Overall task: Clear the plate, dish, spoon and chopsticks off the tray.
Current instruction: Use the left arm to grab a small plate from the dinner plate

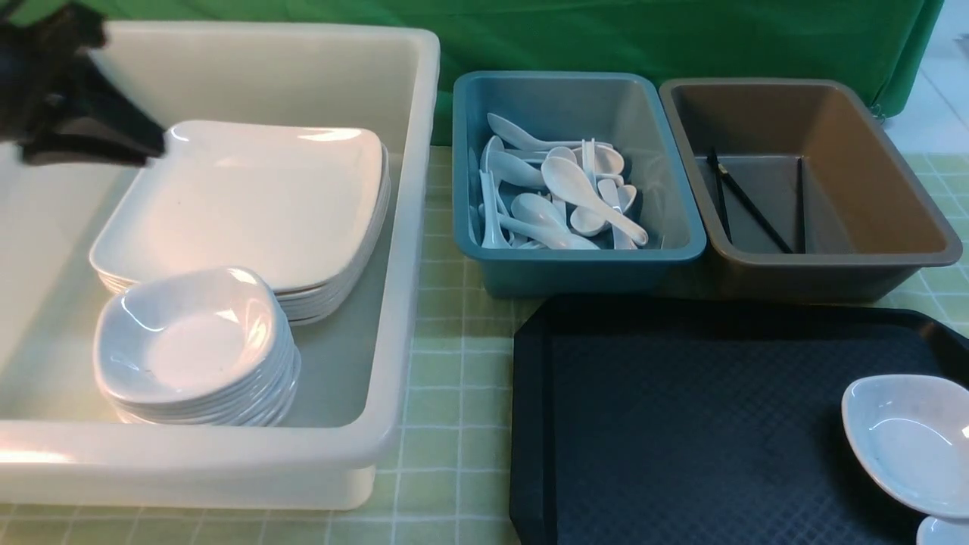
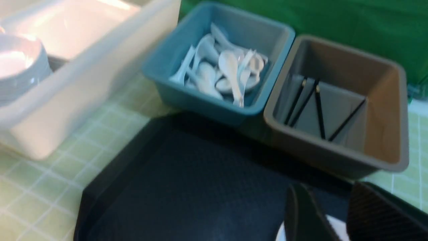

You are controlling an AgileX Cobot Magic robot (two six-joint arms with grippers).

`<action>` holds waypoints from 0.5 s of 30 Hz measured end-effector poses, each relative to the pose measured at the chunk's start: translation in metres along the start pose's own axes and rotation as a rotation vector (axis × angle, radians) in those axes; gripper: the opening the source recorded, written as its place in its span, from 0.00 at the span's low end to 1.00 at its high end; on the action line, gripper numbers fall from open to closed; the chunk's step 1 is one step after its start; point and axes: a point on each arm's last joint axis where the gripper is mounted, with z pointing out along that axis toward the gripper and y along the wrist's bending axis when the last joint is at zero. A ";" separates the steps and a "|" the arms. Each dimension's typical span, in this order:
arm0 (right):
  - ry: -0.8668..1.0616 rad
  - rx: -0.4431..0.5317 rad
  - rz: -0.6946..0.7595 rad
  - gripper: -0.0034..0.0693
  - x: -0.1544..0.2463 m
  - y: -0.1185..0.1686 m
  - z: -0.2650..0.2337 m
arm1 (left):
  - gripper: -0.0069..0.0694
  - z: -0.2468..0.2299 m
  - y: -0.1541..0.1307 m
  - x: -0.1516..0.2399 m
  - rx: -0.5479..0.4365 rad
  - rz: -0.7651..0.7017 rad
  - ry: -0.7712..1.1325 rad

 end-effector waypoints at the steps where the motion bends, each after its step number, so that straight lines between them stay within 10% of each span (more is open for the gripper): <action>1: 0.011 0.000 0.000 0.32 0.001 0.000 0.000 | 0.10 0.009 -0.012 0.004 0.009 0.021 0.034; 15: 0.038 -0.002 0.000 0.32 0.003 0.000 0.000 | 0.25 0.204 -0.196 0.133 0.065 0.311 0.495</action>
